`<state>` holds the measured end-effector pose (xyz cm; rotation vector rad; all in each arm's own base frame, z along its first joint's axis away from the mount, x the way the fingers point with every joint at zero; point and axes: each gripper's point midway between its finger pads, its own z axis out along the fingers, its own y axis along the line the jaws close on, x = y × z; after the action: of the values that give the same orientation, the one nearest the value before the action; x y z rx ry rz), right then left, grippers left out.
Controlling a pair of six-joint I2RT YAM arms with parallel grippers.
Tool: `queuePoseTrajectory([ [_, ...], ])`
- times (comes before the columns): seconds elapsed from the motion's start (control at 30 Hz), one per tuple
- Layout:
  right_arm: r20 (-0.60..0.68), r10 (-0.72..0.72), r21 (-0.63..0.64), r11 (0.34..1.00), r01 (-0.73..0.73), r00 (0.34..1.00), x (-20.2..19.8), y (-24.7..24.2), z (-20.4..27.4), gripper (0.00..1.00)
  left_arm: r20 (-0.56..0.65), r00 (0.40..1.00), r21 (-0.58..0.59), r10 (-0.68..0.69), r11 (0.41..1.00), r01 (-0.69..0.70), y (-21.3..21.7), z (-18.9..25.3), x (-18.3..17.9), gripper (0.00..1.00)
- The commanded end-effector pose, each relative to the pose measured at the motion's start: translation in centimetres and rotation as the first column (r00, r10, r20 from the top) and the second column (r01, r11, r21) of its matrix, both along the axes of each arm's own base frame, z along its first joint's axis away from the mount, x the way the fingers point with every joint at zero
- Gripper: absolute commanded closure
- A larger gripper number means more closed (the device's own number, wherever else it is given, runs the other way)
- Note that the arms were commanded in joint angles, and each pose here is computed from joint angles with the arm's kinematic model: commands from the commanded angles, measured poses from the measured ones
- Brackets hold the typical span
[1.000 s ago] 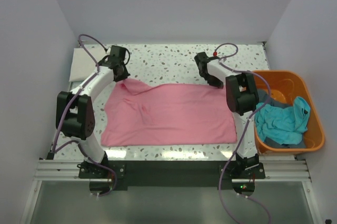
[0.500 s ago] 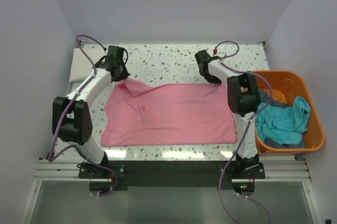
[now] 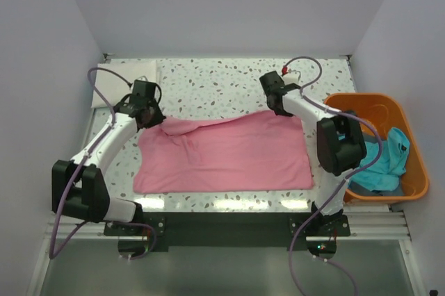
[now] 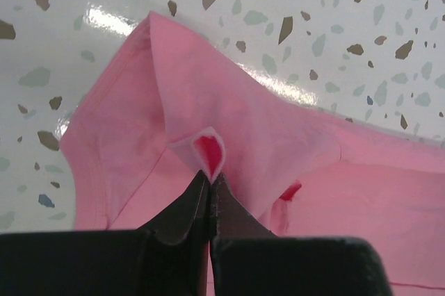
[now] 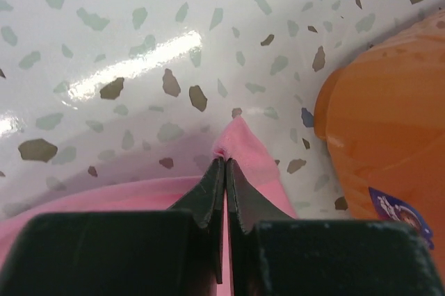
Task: Fold and stack the t-shirts
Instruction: Fold the tshirt
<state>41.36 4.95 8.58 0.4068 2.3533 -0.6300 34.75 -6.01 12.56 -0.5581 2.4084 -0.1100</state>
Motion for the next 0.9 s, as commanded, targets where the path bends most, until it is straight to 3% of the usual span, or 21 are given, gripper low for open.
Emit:
queuePoseTrajectory([
  [0.0,0.075,-0.018,-0.045,0.999,0.021,0.997,-1.0,-0.9,3.3,1.0,-0.033,0.998,0.003,0.054,0.999,-0.054,0.9,0.0,-2.2,1.0],
  [0.27,0.102,-0.019,-0.042,0.999,0.024,0.995,-4.4,-2.4,5.4,1.0,-0.024,0.996,-0.01,0.088,0.996,-0.089,1.7,1.0,-6.1,1.0],
  [0.6,0.062,-0.009,-0.02,1.0,0.011,0.998,-7.9,-3.2,4.2,1.0,-0.043,0.991,0.007,0.127,0.992,-0.127,3.0,1.0,-9.9,1.0],
  [0.87,0.014,0.031,0.042,0.999,-0.032,0.999,-9.8,-2.3,1.6,1.0,-0.1,0.982,-0.089,0.158,0.982,-0.167,2.1,-1.7,-13.5,1.0],
])
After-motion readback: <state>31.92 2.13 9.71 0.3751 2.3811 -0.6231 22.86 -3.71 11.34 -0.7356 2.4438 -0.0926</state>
